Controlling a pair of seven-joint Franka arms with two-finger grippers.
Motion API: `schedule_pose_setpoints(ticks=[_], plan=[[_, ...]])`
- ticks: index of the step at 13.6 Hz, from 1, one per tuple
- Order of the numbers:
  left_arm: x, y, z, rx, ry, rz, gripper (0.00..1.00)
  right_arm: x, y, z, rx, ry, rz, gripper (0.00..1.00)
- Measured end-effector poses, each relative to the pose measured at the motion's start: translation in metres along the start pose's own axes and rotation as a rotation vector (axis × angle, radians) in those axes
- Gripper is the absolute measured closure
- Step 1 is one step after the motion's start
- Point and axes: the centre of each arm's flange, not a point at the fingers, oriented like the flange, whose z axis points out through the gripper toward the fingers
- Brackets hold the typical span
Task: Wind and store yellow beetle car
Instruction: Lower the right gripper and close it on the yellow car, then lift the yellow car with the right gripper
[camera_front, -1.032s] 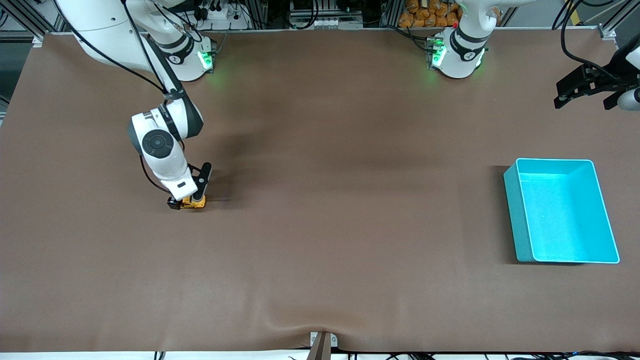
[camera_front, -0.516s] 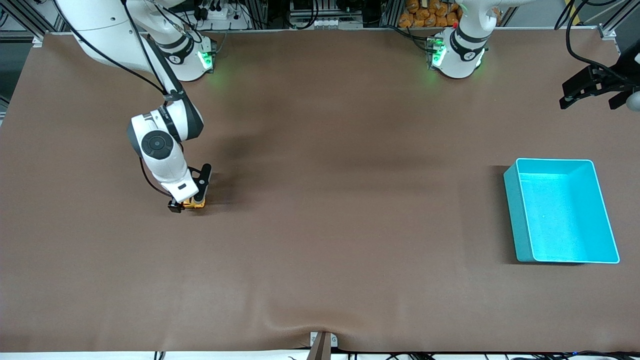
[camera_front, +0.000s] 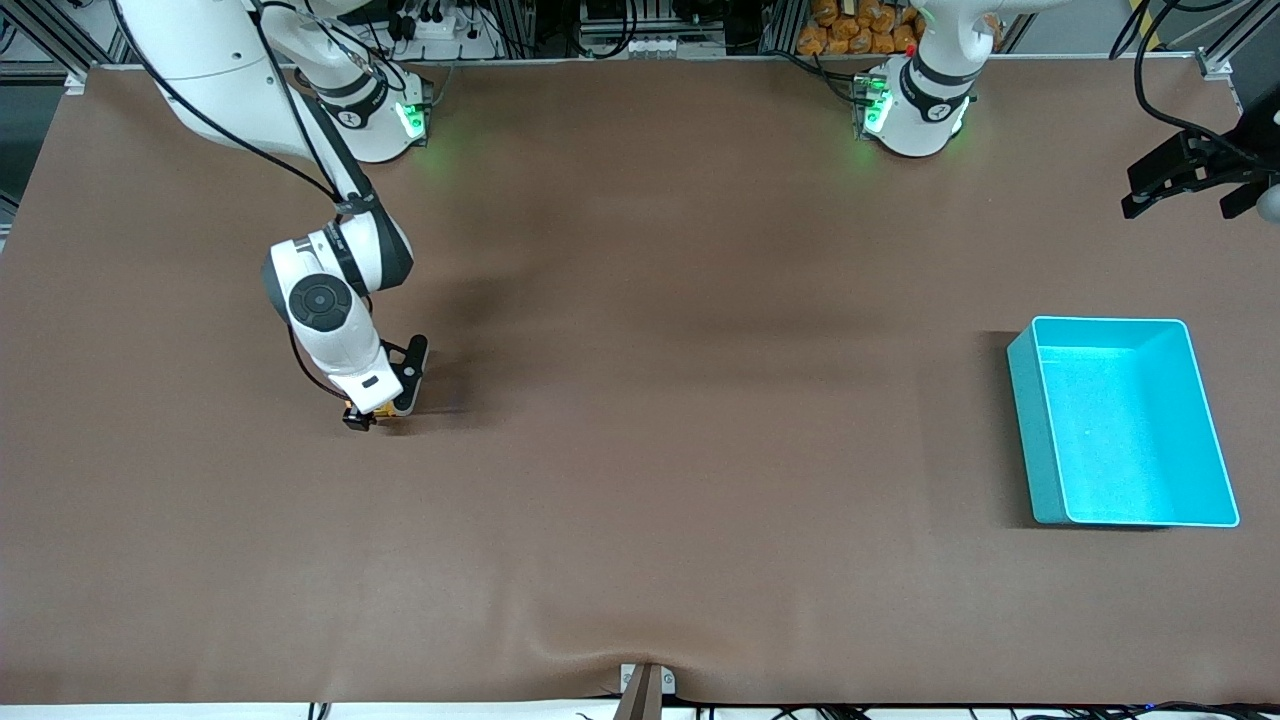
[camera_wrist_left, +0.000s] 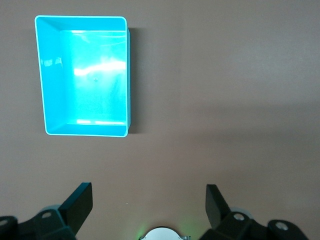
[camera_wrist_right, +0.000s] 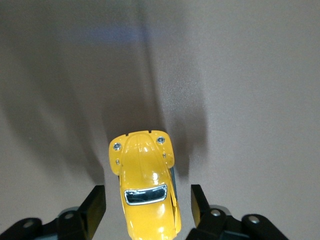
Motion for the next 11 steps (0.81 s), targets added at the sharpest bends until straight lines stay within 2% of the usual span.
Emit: schedule_pose_setpoints(ticks=[1,4,7,11], plan=[[0.0,0.0,0.0,0.0,0.0,0.0,0.0,0.0,0.0,0.0,0.001,0.0,-0.003,0.25],[0.0,0.0,0.0,0.0,0.0,-0.001,0.0,0.004,0.0,-0.001,-0.002,0.001,-0.023,0.55],[0.0,0.0,0.0,0.0,0.0,-0.001,0.0,0.021,-0.006,-0.005,-0.01,0.001,-0.056,0.55],[0.0,-0.001,0.0,0.0,0.0,-0.001,0.0,0.007,-0.002,0.0,-0.009,-0.004,-0.034,0.55]])
